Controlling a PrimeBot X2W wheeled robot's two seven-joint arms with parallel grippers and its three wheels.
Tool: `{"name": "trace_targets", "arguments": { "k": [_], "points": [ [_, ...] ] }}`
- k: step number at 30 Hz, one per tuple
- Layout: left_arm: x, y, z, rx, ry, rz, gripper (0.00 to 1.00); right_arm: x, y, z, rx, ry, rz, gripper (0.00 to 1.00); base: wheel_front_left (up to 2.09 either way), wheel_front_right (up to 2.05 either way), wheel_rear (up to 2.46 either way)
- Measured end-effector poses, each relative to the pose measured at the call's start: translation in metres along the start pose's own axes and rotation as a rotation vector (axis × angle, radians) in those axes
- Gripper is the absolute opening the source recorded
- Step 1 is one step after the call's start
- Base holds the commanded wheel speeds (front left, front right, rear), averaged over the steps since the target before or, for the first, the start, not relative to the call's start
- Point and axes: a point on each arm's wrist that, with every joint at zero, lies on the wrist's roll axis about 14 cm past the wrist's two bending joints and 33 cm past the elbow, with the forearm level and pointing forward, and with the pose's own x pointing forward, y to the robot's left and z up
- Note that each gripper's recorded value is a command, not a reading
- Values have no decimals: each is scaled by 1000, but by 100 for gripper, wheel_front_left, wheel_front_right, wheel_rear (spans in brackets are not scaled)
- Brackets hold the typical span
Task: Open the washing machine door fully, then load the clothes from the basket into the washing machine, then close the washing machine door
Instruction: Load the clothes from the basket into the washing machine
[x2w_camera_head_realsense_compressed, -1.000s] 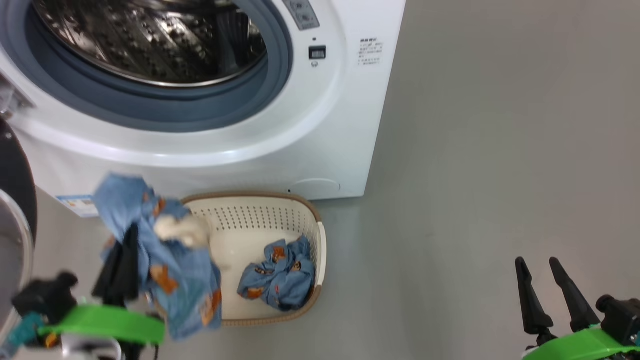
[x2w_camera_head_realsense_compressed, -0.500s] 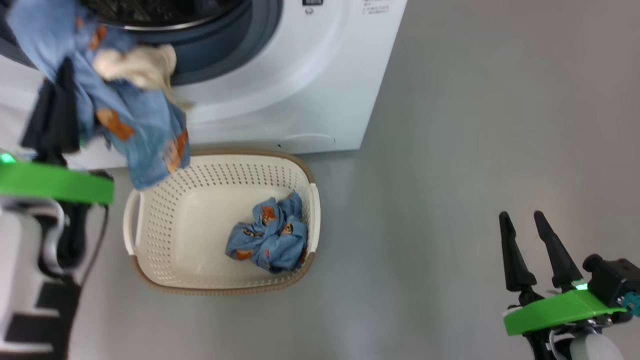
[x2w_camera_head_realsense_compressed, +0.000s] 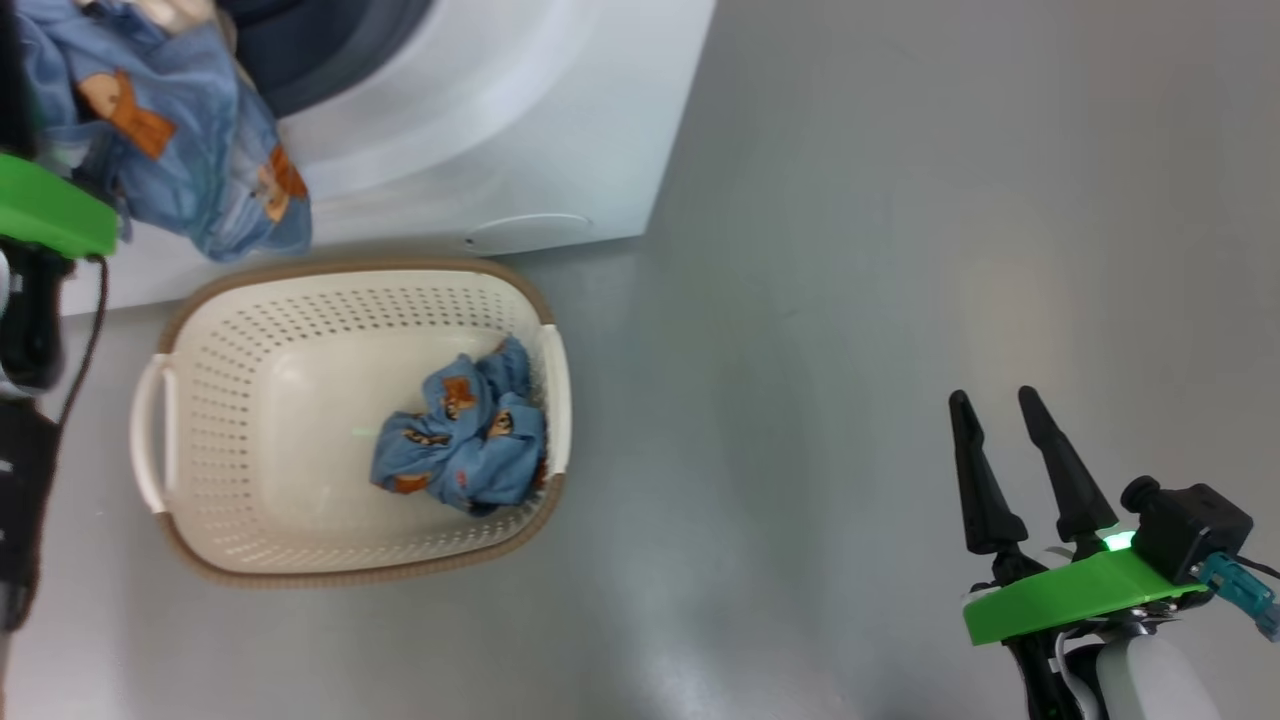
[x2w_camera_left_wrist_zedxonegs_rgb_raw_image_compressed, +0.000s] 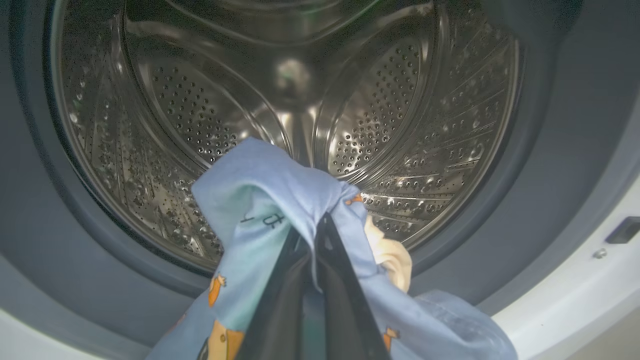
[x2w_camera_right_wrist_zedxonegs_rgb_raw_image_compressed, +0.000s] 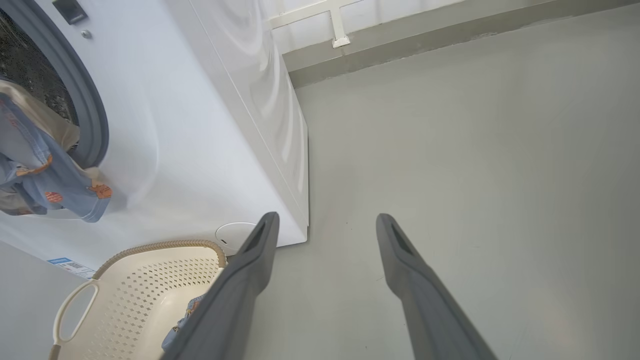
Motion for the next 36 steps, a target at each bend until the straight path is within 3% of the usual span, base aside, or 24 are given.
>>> {"name": "trace_targets", "arguments": {
  "k": [6,17,27,28,29,30,31,36],
  "points": [
    [21,6,-28,7,78,13,0,-7,-10,-5,-6,18,-33,100,0,0,0],
    [66,14,-24,51,55,12,0,-8,-20,-9,-21,34,-65,100,0,0,0],
    [92,17,54,87,-219,4,0,5,-20,-18,-16,50,-60,100,0,0,0],
    [92,18,57,70,-235,13,3,6,-19,-19,-13,50,-57,100,0,0,0],
    [91,17,55,67,-230,14,38,7,-18,-19,-12,51,-55,100,0,0,0],
    [90,15,48,73,-214,9,82,7,-17,-20,-11,53,-53,100,0,0,0],
    [88,14,38,80,-188,6,100,7,-17,-20,-10,53,-51,100,0,0,0],
    [80,21,1,70,-87,31,100,8,-13,-21,-8,56,-41,100,0,0,0]
  ]
}}
